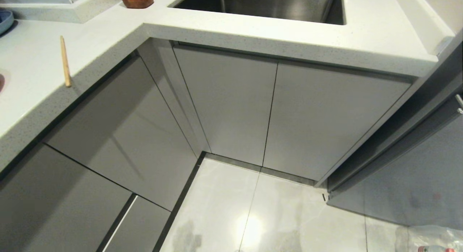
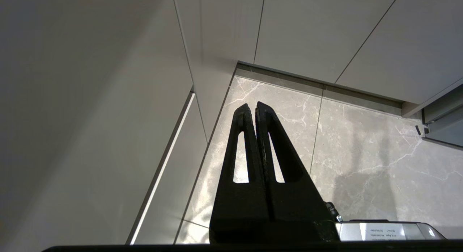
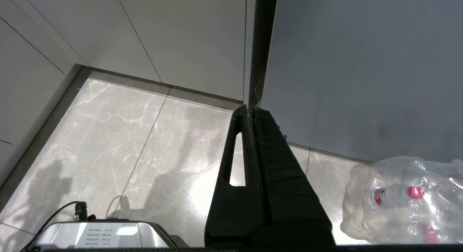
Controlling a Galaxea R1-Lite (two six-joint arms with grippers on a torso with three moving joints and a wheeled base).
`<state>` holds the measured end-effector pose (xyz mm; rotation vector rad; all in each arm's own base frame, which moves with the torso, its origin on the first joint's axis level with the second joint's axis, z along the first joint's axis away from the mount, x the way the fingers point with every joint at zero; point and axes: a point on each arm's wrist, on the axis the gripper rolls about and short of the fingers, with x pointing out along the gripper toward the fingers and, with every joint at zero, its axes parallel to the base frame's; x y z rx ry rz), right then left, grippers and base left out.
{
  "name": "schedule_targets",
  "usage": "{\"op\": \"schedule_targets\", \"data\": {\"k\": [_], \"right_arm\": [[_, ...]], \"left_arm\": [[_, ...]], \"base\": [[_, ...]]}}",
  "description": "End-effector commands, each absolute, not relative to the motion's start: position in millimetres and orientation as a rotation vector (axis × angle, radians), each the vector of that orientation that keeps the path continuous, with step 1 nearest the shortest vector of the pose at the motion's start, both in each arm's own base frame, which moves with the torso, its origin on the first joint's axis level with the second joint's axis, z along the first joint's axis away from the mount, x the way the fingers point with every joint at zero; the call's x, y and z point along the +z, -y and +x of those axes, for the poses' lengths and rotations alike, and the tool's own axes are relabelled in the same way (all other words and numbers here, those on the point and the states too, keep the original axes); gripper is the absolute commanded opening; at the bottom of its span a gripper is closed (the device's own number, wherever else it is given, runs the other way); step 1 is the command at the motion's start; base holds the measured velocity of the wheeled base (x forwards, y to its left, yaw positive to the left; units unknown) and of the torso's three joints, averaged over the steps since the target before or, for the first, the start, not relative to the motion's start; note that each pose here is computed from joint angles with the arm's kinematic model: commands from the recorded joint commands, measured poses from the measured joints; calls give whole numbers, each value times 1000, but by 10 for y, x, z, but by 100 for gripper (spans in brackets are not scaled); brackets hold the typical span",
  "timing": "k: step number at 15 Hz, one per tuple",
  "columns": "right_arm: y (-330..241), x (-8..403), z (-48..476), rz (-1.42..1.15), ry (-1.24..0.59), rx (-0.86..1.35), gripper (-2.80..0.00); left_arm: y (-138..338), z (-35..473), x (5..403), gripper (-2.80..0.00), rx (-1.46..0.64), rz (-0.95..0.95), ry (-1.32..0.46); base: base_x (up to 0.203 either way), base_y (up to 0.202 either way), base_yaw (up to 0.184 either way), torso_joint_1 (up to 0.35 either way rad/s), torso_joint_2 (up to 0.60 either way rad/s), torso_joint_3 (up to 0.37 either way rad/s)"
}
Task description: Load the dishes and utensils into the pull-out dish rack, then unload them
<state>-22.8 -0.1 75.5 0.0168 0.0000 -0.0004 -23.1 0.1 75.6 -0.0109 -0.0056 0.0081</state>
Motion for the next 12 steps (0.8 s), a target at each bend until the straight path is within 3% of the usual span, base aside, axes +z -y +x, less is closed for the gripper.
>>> {"op": "schedule_targets", "data": {"k": [1, 12], "right_arm": [[1, 755, -227, 17, -2, 0, -280], [1, 755, -227, 17, -2, 0, -280]], "left_arm": [[-1, -228, 755, -280, 9, -11, 3], [-1, -228, 753, -280, 9, -9, 3]], "base": [[0, 0, 0, 0, 0, 0], [0, 0, 0, 1, 1, 162]]}}
